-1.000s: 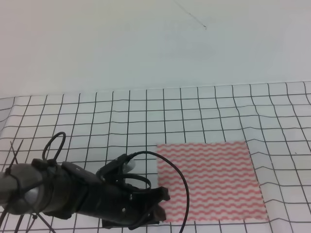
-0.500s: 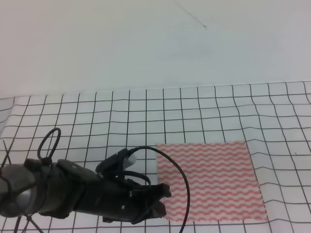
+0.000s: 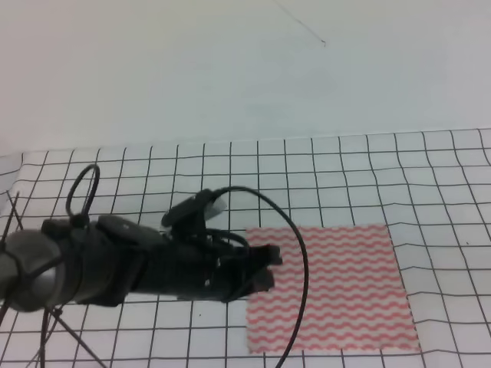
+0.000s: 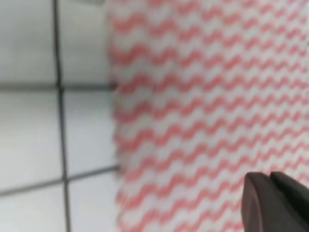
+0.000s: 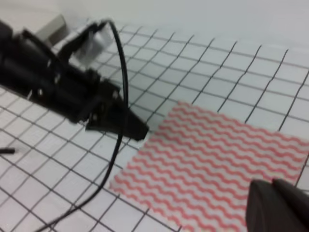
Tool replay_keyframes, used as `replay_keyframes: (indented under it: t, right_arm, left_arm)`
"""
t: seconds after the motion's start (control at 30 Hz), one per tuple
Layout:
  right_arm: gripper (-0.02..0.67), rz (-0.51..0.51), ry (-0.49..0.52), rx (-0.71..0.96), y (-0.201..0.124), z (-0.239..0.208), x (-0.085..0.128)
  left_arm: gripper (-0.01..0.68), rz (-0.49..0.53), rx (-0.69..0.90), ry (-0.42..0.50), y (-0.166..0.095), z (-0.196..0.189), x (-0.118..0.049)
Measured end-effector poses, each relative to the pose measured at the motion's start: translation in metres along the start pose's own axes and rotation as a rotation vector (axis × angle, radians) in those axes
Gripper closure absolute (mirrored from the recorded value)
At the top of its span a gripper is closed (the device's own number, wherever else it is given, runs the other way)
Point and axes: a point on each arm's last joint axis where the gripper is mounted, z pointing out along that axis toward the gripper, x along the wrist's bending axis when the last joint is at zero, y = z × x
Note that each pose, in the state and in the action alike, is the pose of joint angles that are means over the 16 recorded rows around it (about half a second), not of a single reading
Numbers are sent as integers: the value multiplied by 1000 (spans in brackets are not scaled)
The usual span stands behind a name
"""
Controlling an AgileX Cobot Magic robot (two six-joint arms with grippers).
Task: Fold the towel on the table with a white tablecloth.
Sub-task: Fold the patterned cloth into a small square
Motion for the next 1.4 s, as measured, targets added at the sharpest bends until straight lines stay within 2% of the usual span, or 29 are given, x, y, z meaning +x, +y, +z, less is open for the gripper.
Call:
replay_keyframes:
  t: [0.13,0.37,0.6,0.97,1.1,1.4]
  right_arm:
    - [650,-2,4,43,-3,5,-2]
    - [648,37,18,129,-9,16,-8]
    - [644,68,25,195,-14,24,-12]
    - [640,62,19,224,-16,27,-14]
    - [640,60,19,226,-17,26,-14]
    - [640,62,23,229,-17,26,-14]
  left_arm:
    - [673,20,13,-28,11,-1,-2]
    - [673,28,116,-43,18,-4,7]
    - [673,-18,151,-9,4,-24,18]
    - [665,-107,43,-3,-22,-48,32]
    - [630,-121,50,-10,-26,-44,36]
    - [504,-160,94,-3,-25,-21,46]
